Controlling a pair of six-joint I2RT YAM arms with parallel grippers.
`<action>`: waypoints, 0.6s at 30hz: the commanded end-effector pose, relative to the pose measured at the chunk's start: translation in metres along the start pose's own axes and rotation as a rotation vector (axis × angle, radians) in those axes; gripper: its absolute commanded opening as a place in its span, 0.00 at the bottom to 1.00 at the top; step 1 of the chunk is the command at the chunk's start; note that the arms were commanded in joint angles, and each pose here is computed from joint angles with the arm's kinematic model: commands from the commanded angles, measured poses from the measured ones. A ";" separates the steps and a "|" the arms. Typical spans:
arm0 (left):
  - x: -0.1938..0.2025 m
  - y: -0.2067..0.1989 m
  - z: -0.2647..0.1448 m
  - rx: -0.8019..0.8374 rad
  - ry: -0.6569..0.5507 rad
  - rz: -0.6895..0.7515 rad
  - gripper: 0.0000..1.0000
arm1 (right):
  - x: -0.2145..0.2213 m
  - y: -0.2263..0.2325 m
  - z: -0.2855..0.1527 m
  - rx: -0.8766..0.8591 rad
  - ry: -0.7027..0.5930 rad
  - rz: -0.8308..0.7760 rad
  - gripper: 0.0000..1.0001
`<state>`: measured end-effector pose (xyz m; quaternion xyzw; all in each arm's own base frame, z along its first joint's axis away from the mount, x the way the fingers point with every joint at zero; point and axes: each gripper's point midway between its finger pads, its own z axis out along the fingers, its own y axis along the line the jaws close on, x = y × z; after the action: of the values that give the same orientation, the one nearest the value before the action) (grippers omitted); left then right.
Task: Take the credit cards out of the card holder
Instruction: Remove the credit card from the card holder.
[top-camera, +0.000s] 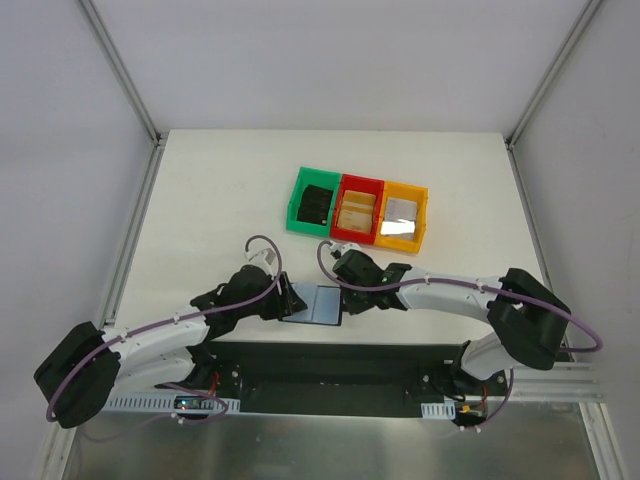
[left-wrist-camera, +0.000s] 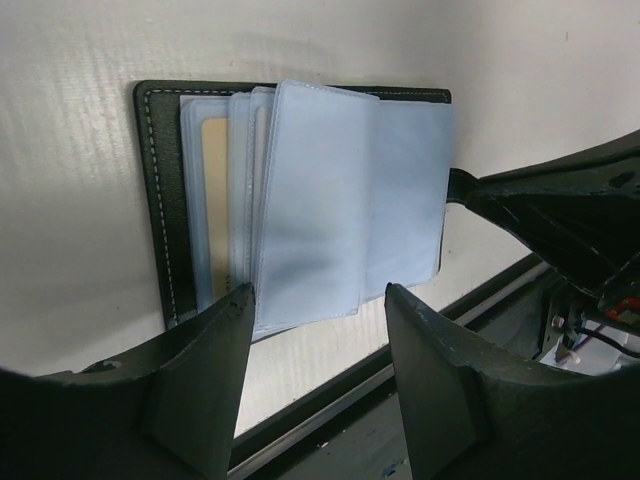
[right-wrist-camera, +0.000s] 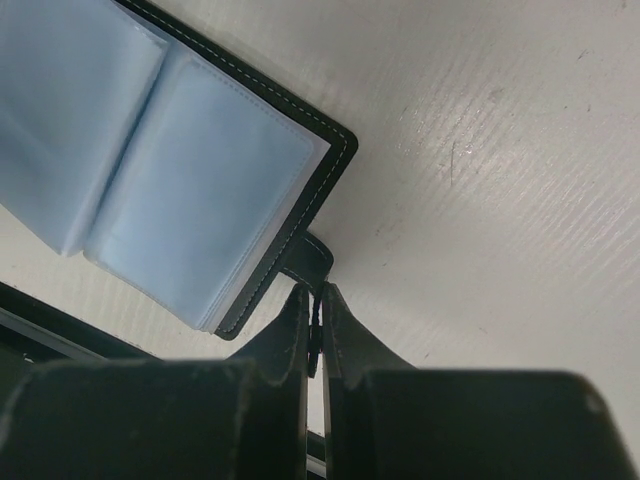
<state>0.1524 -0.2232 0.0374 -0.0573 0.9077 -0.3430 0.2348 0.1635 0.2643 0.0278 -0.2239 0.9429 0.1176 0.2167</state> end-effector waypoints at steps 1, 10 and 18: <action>-0.003 -0.025 0.002 0.103 0.014 0.050 0.54 | -0.007 0.007 -0.007 -0.024 -0.020 -0.003 0.00; 0.004 -0.054 0.005 0.241 0.069 0.102 0.54 | -0.007 0.006 -0.006 -0.017 -0.017 -0.004 0.00; 0.001 -0.085 0.002 0.346 0.083 0.167 0.56 | -0.007 0.004 -0.006 -0.007 -0.017 -0.004 0.00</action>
<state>0.1409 -0.2646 0.0541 0.0246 0.8818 -0.4251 0.2030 0.1628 0.2630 0.0272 -0.2248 0.9434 0.1153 0.2147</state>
